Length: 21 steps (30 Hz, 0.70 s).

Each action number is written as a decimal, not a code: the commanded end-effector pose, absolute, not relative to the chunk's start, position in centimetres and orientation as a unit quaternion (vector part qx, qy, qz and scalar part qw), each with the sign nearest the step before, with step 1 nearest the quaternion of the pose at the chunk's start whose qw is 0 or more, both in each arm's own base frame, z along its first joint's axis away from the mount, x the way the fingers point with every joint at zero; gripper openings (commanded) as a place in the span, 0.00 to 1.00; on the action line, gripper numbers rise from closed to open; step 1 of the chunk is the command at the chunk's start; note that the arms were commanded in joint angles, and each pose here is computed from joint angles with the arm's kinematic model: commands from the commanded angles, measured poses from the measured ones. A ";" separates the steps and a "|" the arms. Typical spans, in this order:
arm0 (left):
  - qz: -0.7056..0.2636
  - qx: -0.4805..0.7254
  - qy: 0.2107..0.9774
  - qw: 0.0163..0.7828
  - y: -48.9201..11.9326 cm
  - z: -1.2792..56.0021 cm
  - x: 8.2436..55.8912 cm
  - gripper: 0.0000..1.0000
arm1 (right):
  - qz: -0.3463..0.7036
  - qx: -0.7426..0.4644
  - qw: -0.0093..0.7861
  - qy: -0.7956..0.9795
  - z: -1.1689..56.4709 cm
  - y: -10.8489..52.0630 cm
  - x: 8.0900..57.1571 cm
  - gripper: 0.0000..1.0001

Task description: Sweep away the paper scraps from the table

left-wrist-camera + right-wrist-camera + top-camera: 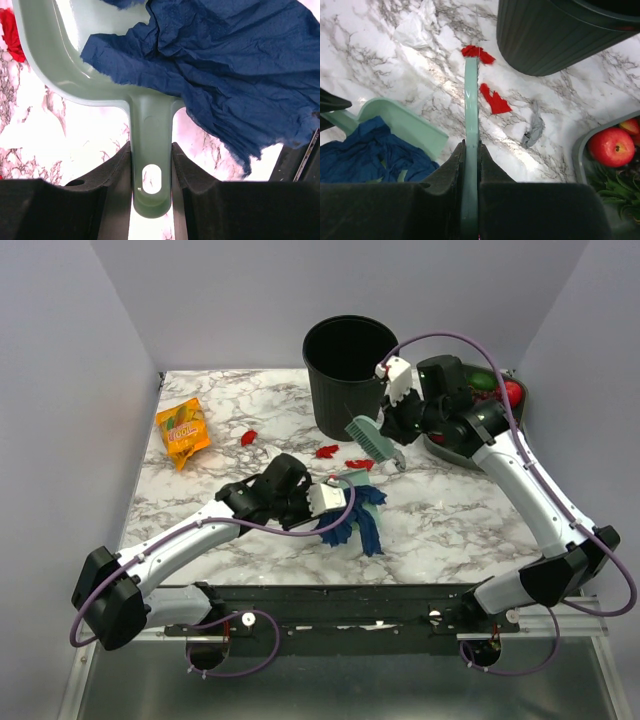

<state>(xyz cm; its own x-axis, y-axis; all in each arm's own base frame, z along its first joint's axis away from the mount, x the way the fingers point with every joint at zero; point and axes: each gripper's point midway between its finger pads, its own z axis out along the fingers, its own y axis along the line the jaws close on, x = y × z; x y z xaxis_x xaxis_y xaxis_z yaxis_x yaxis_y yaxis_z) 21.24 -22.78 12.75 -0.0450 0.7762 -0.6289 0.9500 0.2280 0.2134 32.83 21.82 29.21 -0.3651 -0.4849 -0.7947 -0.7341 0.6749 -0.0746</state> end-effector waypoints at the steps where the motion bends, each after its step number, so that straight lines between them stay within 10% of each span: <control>1: -0.155 0.617 0.695 0.334 -23.3 13.9 20.6 0.00 | 0.137 -0.340 0.471 0.803 33.0 20.3 34.2 0.01; 21: -0.215 0.607 0.680 0.350 -26.2 18.0 22.2 0.00 | 0.048 -0.268 0.453 0.849 29.3 11.9 34.2 0.01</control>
